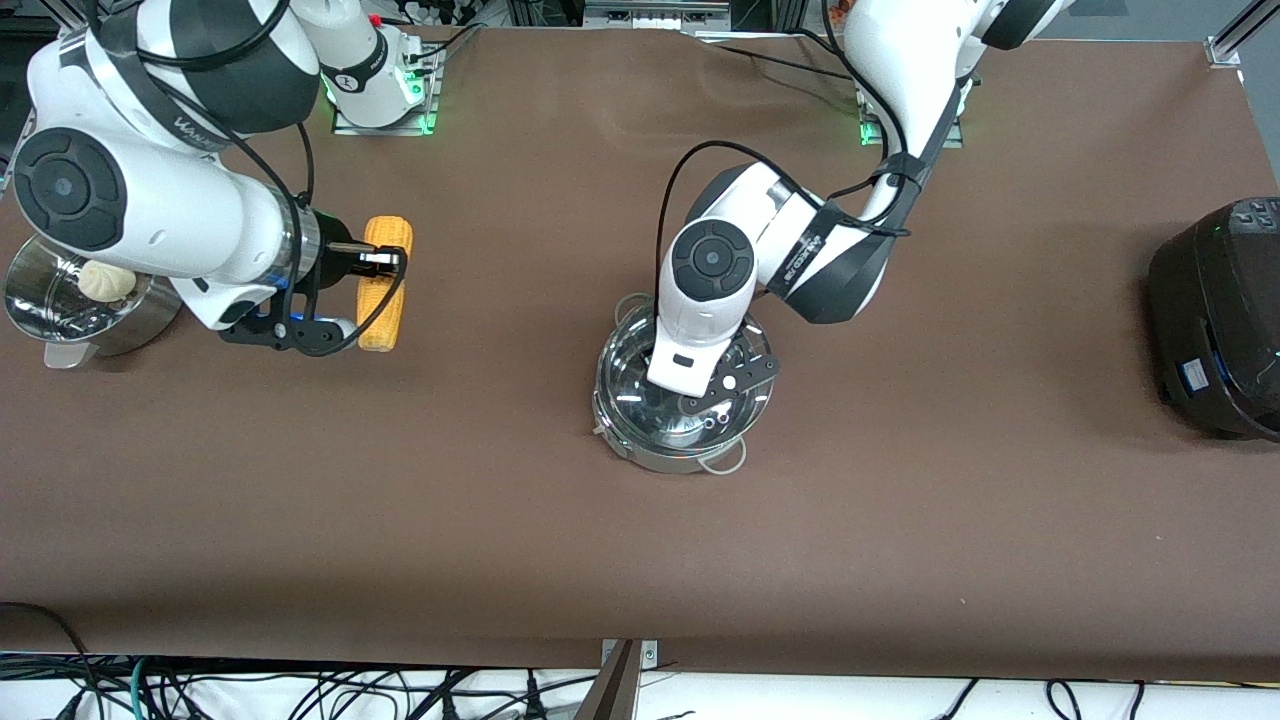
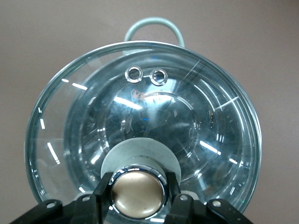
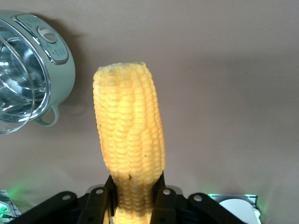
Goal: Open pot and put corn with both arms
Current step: 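Lift the lid aside with the left gripper while the right gripper carries corn, then lower corn into the pot with the right gripper while the left gripper sets lid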
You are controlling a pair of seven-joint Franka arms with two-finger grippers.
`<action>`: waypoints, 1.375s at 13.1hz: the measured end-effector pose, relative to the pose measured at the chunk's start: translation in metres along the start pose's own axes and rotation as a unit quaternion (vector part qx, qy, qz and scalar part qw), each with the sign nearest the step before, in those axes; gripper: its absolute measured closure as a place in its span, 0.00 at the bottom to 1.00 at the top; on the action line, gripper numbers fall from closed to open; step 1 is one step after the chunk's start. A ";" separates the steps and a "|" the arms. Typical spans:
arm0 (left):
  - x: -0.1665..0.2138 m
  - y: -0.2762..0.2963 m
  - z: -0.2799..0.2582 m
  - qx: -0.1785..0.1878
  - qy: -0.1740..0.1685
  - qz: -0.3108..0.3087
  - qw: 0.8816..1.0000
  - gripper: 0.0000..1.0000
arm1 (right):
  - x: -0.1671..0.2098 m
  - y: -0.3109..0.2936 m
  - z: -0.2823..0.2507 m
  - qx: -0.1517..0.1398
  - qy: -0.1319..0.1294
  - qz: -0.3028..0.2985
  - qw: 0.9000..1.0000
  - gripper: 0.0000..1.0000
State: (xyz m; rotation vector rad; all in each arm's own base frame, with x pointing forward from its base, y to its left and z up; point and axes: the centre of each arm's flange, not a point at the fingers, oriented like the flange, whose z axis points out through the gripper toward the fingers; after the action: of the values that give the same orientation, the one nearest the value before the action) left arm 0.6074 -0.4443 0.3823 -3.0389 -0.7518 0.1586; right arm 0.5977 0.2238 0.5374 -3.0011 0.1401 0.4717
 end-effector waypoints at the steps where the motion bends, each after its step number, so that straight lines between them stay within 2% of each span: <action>1: 0.002 -0.002 -0.016 -0.008 0.005 -0.001 1.000 0.49 | -0.002 -0.003 -0.001 0.001 0.001 0.002 1.000 0.67; 3: 0.020 -0.020 -0.054 -0.024 0.016 0.006 1.000 0.49 | -0.009 -0.020 -0.003 0.006 0.006 0.016 1.000 0.67; 6: 0.064 -0.075 -0.081 0.000 0.003 0.045 0.999 0.49 | -0.023 -0.075 0.008 0.023 0.026 0.036 0.999 0.67; 8: 0.091 -0.119 -0.083 0.017 -0.010 0.080 0.997 0.49 | -0.022 -0.110 0.024 0.059 0.033 0.063 0.996 0.67; 11: 0.138 -0.209 -0.083 0.027 -0.028 0.131 0.991 0.49 | -0.003 -0.159 0.057 0.125 0.058 0.121 0.983 0.67; 13: 0.169 -0.277 -0.063 0.017 -0.024 0.152 0.988 0.49 | 0.006 -0.191 0.090 0.146 0.072 0.142 0.976 0.67; 15: 0.185 -0.330 -0.019 0.013 -0.024 0.155 0.987 0.49 | 0.006 -0.221 0.130 0.148 0.072 0.153 0.974 0.67; 18: 0.181 -0.359 0.054 0.008 -0.019 0.152 0.988 0.49 | 0.006 -0.254 0.191 0.140 0.070 0.143 0.977 0.67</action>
State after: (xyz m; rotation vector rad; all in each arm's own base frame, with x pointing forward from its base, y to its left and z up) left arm 0.5945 -0.0438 0.3227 -3.1237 -0.2810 0.2235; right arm 0.5726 0.4971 0.3760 -2.7418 0.6017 0.2375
